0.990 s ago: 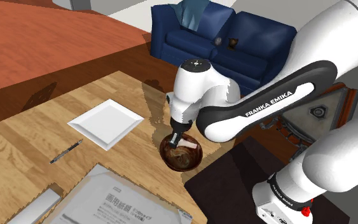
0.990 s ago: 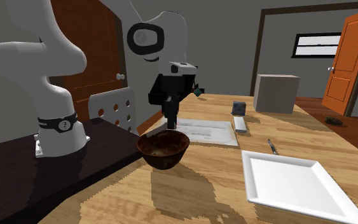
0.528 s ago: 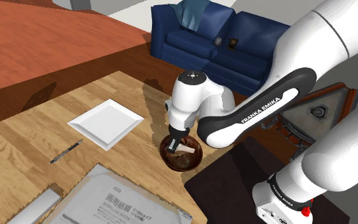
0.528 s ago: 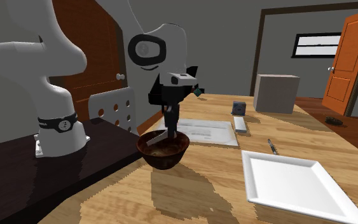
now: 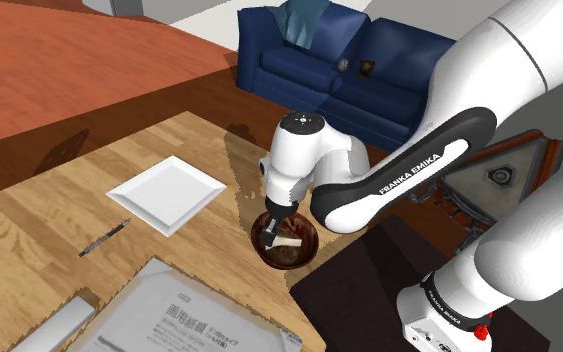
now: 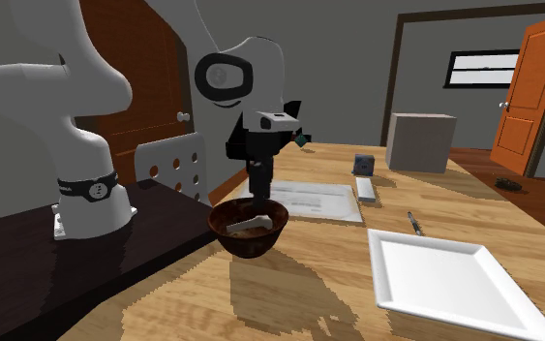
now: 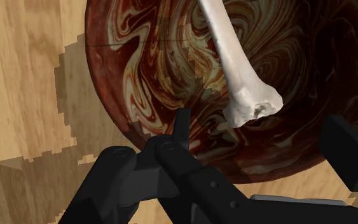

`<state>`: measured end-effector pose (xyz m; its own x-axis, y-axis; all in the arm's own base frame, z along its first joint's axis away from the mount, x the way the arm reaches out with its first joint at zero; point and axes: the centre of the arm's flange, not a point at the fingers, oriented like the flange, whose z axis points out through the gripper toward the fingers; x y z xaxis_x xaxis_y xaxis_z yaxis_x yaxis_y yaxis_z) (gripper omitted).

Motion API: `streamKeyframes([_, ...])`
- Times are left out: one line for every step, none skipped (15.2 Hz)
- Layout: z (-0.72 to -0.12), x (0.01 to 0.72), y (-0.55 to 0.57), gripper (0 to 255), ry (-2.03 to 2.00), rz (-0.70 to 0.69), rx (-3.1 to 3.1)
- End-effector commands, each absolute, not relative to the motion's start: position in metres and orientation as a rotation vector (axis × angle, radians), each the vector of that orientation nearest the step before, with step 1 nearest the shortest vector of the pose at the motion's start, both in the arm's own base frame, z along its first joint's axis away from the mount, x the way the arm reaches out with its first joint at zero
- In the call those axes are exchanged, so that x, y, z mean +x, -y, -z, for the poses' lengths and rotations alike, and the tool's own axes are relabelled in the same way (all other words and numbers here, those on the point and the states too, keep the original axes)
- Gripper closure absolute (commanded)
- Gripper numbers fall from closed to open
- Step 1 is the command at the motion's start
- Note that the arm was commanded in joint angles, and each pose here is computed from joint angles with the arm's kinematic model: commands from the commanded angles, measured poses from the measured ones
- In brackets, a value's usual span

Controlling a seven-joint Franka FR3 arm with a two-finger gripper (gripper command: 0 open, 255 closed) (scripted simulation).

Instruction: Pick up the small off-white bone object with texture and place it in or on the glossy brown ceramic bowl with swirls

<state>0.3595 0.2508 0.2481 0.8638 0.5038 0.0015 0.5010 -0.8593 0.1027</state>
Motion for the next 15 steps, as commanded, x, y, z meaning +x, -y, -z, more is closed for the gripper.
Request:
streamKeyframes([-0.248,0.36,-0.251,0,-0.794,-0.043,2.937])
streamKeyframes([-0.248,0.36,-0.251,0,-0.794,-0.043,2.937])
streamKeyframes([-0.248,0.36,-0.251,0,-0.794,-0.043,2.937])
streamKeyframes([-0.248,0.36,-0.251,0,-0.794,-0.043,2.937])
streamKeyframes([-0.261,0.359,-0.252,0,-0.794,-0.043,2.937])
streamKeyframes([-0.274,0.358,-0.253,0,-0.794,-0.043,2.937])
streamKeyframes([-0.287,0.357,-0.254,0,-0.794,-0.043,2.937])
streamKeyframes([-0.298,0.357,-0.255,0,-0.794,-0.043,2.937])
streamKeyframes([-0.298,0.357,-0.255,0,-0.794,-0.043,2.937])
streamKeyframes([-0.298,0.357,-0.255,0,-0.794,-0.043,2.937])
streamKeyframes([-0.298,0.357,-0.255,0,-0.794,-0.043,2.937])
streamKeyframes([-0.298,0.357,-0.255,0,-0.794,-0.043,2.937])
streamKeyframes([-0.298,0.357,-0.255,0,-0.794,-0.043,2.937])
streamKeyframes([-0.298,0.357,-0.255,0,-0.794,-0.043,2.937])
streamKeyframes([-0.298,0.357,-0.255,0,-0.794,-0.043,2.937])
